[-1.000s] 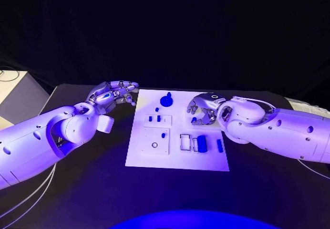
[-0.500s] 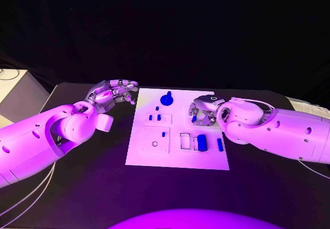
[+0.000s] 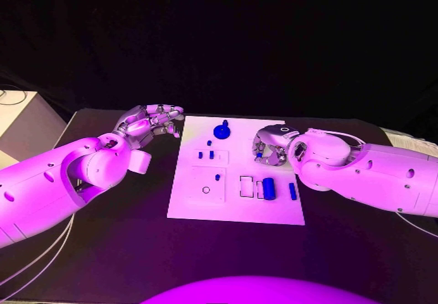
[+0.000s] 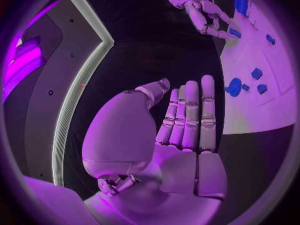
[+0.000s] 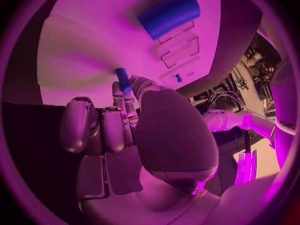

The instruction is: Assemble the parts on the task board

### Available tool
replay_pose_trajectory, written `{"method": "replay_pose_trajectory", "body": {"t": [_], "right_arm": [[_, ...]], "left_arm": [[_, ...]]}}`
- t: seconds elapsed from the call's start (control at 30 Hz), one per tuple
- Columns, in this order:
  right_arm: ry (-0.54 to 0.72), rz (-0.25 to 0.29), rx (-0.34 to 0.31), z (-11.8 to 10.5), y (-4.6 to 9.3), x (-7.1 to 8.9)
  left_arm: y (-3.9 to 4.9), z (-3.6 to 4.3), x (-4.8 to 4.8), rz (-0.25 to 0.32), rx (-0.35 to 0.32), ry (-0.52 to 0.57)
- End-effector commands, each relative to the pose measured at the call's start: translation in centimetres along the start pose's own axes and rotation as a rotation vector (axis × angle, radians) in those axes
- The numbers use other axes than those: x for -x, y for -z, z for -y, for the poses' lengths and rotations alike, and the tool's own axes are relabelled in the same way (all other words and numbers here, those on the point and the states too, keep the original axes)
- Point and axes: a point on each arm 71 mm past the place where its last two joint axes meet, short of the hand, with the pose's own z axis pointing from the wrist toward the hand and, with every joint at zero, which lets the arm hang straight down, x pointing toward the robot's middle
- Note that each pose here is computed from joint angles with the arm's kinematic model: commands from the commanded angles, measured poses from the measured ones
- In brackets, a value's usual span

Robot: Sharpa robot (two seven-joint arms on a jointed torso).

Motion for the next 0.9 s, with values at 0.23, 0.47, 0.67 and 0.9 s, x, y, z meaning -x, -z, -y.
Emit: {"method": "replay_pose_trajectory", "body": {"t": [0.23, 0.47, 0.67, 0.9], "right_arm": [[0.018, 0.043, 0.013, -0.4, 0.1, 0.1], [0.018, 0.1, 0.028, -0.7, 0.3, 0.4], [0.006, 0.131, 0.055, -1.5, 0.9, 0.7], [-0.012, 0.176, 0.109, -3.3, 2.1, 2.4]], "left_arm": [[-0.03, 0.04, -0.22, -0.016, -0.006, 0.002], [-0.04, -0.01, -0.23, -0.017, -0.003, 0.004], [-0.03, -0.13, -0.22, -0.017, -0.001, 0.007], [-0.1, -0.24, -0.28, -0.017, 0.001, 0.01]]}}
